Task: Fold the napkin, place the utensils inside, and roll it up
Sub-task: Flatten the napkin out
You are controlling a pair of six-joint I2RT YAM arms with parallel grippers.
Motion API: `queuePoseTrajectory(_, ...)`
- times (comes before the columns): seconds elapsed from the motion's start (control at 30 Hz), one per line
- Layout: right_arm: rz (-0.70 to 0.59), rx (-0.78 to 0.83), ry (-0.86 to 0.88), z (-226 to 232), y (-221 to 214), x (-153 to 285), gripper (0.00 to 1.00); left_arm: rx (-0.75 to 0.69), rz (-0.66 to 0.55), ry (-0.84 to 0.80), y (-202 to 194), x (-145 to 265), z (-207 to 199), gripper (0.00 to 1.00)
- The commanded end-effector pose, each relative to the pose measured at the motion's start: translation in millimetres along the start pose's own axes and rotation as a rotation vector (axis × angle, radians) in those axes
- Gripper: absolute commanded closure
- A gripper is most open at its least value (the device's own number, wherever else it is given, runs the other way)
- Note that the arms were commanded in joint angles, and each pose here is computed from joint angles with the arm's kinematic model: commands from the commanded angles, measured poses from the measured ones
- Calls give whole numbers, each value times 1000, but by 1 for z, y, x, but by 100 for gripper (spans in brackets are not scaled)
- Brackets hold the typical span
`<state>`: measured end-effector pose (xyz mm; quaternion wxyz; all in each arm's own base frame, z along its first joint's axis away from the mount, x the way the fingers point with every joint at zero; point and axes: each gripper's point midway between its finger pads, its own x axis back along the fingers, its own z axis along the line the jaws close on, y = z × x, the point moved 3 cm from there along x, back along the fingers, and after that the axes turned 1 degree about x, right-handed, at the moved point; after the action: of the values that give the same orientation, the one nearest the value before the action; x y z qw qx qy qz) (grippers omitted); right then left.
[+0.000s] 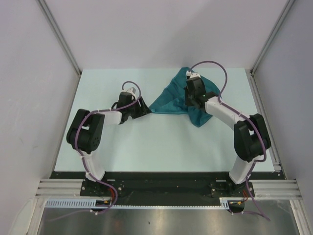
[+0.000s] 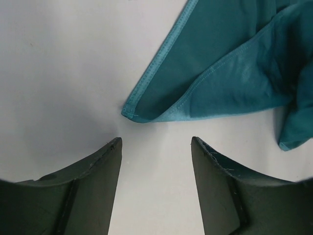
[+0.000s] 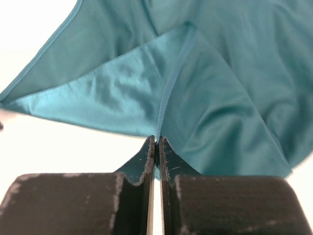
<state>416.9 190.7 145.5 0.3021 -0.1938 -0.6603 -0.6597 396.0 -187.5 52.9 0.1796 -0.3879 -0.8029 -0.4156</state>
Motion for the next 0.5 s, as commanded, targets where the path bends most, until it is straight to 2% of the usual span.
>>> queuePoseTrajectory(0.0, -128, 2, 7, -5, 22, 57, 96, 22, -68, 19, 16, -4, -2, 36)
queuePoseTrajectory(0.13, -112, 81, 36, -5, 3, 92, 98, 36, -79, 28, 16, -3, -1, 36)
queuePoseTrajectory(0.33, 37, 230, 49, 1, -57, 131, 100, 42, -64, 20, 16, -6, -2, 34)
queuePoseTrajectory(0.47, 140, 228, 16, -5, -97, 148, 100, 32, -64, 55, 15, -7, 4, 34)
